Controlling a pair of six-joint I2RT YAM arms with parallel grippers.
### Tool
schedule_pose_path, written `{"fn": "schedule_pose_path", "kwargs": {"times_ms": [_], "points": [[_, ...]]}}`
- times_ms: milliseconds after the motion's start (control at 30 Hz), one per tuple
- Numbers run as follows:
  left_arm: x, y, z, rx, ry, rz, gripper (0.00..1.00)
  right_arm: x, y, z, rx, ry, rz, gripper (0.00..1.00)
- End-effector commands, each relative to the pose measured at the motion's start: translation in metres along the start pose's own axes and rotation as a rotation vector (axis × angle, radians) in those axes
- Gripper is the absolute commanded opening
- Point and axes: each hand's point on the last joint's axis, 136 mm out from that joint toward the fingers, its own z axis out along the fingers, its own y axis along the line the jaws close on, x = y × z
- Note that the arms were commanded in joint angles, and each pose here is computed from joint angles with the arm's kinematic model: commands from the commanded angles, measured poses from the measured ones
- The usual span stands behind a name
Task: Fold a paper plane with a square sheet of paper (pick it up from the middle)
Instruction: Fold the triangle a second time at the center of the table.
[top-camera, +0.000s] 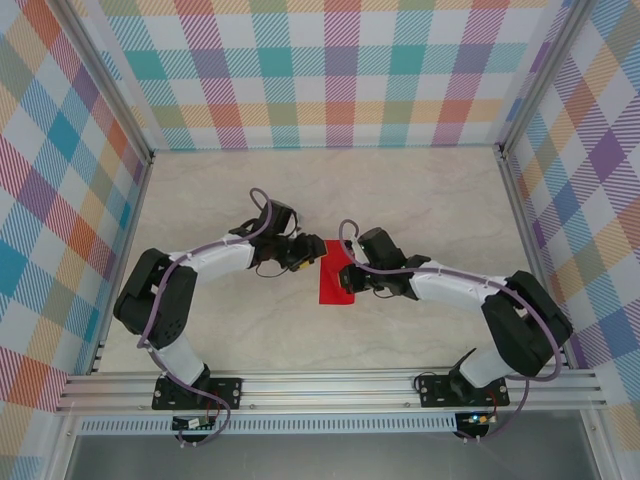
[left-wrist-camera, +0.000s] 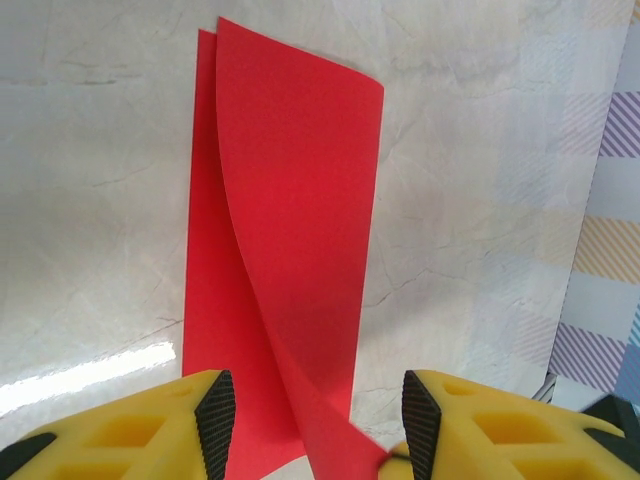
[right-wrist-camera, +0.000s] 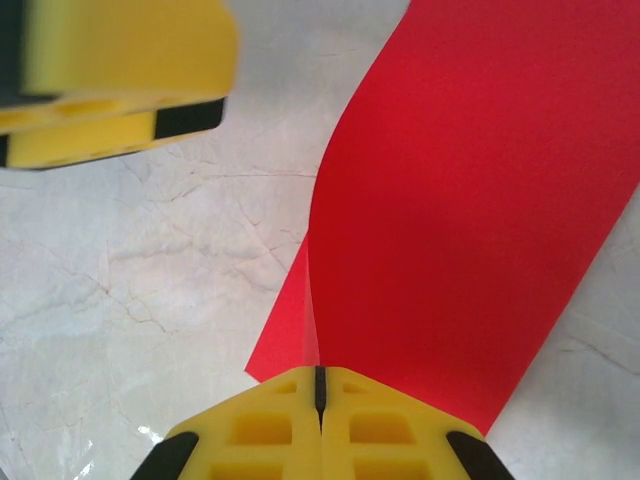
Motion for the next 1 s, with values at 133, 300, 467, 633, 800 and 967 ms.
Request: {"fn": "schedule_pose_path", "kwargs": {"times_ms": [133, 300, 467, 633, 800, 967], "points": [[0.017, -0.005, -0.011, 0.02, 0.018, 0.05, 0.49, 0.003, -0.015, 0.011, -0.02, 0.041, 0.042, 0.04], [0.026, -0.004, -0.01, 0.019, 0.033, 0.065, 0.46, 0.004, -0.025, 0.012, -0.007, 0.051, 0.051, 0.05], [0.034, -0.003, -0.006, 0.018, 0.049, 0.076, 0.42, 0.003, -0.034, 0.014, 0.011, 0.06, 0.037, 0.06], [0.04, -0.004, -0.001, 0.014, 0.058, 0.09, 0.38, -0.001, -0.038, 0.018, 0.012, 0.074, 0.006, 0.05], [0.042, -0.002, 0.002, 0.008, 0.054, 0.089, 0.37, -0.007, -0.038, 0.021, 0.007, 0.088, -0.034, 0.05], [0.044, -0.002, 0.004, 0.013, 0.042, 0.09, 0.37, -0.009, -0.041, 0.023, 0.008, 0.104, -0.064, 0.05]]}}
